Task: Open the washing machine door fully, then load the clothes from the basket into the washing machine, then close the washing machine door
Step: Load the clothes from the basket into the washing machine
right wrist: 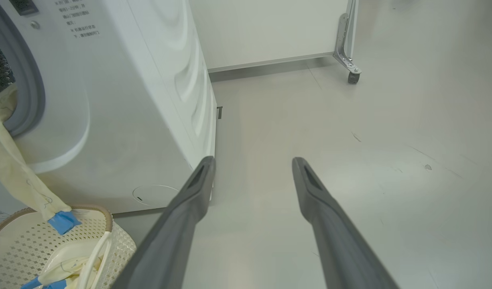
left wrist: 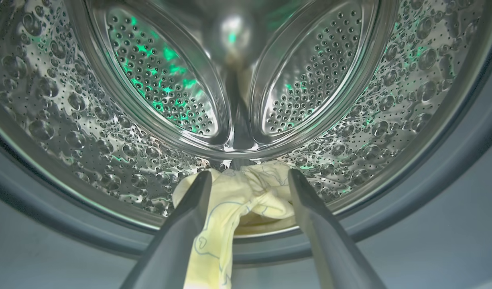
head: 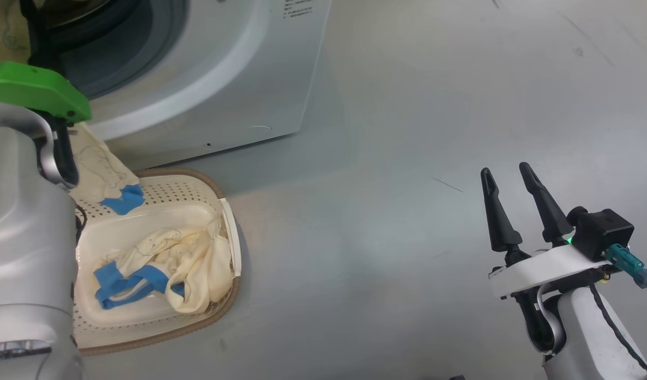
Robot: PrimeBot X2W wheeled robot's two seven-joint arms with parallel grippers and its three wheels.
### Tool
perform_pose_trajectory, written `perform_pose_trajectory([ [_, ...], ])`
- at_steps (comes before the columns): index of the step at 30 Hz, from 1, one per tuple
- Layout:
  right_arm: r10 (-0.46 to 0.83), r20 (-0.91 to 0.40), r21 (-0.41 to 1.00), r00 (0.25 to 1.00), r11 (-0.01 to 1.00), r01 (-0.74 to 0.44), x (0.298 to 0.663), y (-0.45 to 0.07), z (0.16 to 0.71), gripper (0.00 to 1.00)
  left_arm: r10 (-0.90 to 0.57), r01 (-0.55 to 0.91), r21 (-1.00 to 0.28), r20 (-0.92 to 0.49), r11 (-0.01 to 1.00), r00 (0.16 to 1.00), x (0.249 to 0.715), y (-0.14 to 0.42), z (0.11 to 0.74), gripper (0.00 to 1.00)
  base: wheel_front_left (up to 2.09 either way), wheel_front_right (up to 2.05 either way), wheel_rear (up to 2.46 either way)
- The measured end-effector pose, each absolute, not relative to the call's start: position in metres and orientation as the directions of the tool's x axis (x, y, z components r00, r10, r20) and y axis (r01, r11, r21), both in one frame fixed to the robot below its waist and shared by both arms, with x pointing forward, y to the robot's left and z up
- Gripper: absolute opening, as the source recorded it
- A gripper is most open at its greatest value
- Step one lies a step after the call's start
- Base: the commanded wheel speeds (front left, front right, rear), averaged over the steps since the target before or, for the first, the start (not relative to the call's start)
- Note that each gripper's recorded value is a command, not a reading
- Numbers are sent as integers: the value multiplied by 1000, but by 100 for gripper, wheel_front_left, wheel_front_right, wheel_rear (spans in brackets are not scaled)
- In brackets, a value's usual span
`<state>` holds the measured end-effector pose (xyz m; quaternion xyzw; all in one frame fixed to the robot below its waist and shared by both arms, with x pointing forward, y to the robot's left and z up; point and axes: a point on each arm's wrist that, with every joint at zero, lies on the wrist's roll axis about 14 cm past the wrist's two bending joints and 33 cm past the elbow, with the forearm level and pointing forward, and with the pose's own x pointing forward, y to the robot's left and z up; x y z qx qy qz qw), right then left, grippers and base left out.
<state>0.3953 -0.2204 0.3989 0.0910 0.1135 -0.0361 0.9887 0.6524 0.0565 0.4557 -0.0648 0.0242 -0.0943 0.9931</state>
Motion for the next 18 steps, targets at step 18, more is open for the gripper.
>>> perform_pose_trajectory([
  [18,52,-188,179,981,984,-18,425,-195,401,100,-171,153,-149,-114,977,979,580,87,420,100,0,0,0],
])
